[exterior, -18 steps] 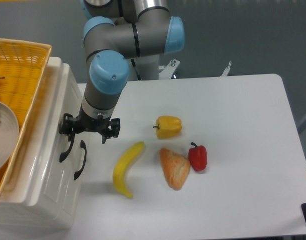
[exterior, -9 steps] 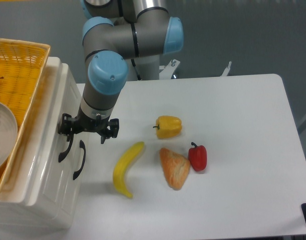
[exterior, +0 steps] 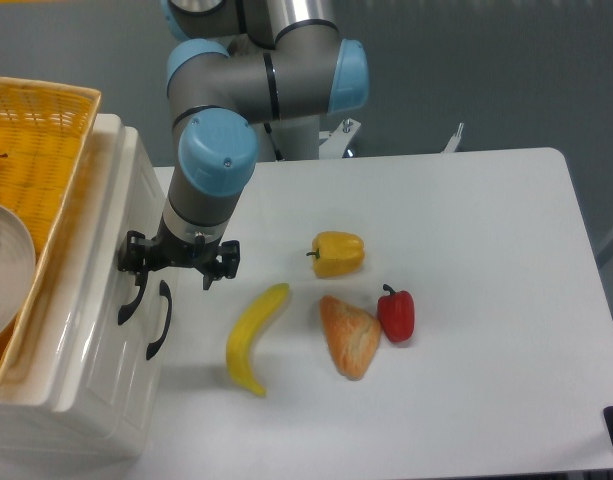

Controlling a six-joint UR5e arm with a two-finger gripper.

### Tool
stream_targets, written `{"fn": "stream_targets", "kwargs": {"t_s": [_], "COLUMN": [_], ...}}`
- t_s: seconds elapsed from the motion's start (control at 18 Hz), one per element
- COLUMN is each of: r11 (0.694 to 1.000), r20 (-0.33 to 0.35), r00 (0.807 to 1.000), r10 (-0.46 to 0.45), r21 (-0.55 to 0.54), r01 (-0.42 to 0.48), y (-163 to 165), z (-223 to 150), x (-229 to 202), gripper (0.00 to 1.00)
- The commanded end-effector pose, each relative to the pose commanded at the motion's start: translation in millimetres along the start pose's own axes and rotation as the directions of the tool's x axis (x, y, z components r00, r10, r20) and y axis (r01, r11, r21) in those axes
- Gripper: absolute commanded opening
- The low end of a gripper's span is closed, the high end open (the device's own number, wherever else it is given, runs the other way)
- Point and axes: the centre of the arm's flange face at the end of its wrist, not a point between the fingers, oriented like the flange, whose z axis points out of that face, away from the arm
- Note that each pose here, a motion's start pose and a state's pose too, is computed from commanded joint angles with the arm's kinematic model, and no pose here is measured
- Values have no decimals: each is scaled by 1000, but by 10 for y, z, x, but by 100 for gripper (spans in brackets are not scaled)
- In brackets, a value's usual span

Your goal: Slide the top white drawer open

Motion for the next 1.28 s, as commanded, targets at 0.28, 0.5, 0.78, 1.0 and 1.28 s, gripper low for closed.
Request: {"fn": "stream_targets", "kwargs": {"t_s": [0.28,0.5,0.78,1.0,1.28], "r11": [1000,1000,999,999,999], "r20": [3,6,8,10,34], "r00": [1000,1000,999,999,999], "r10": [0,-15,-41,-40,-36], "r21": [0,-3,11,15,12], "r01": [0,15,41,40,36], "y": [-6,-9,-35,-43,-43], "z": [-12,-44,-133,-201,-274], "x": [-39,-129,-297,-452,-678], "gripper": [100,100,100,100,100]}}
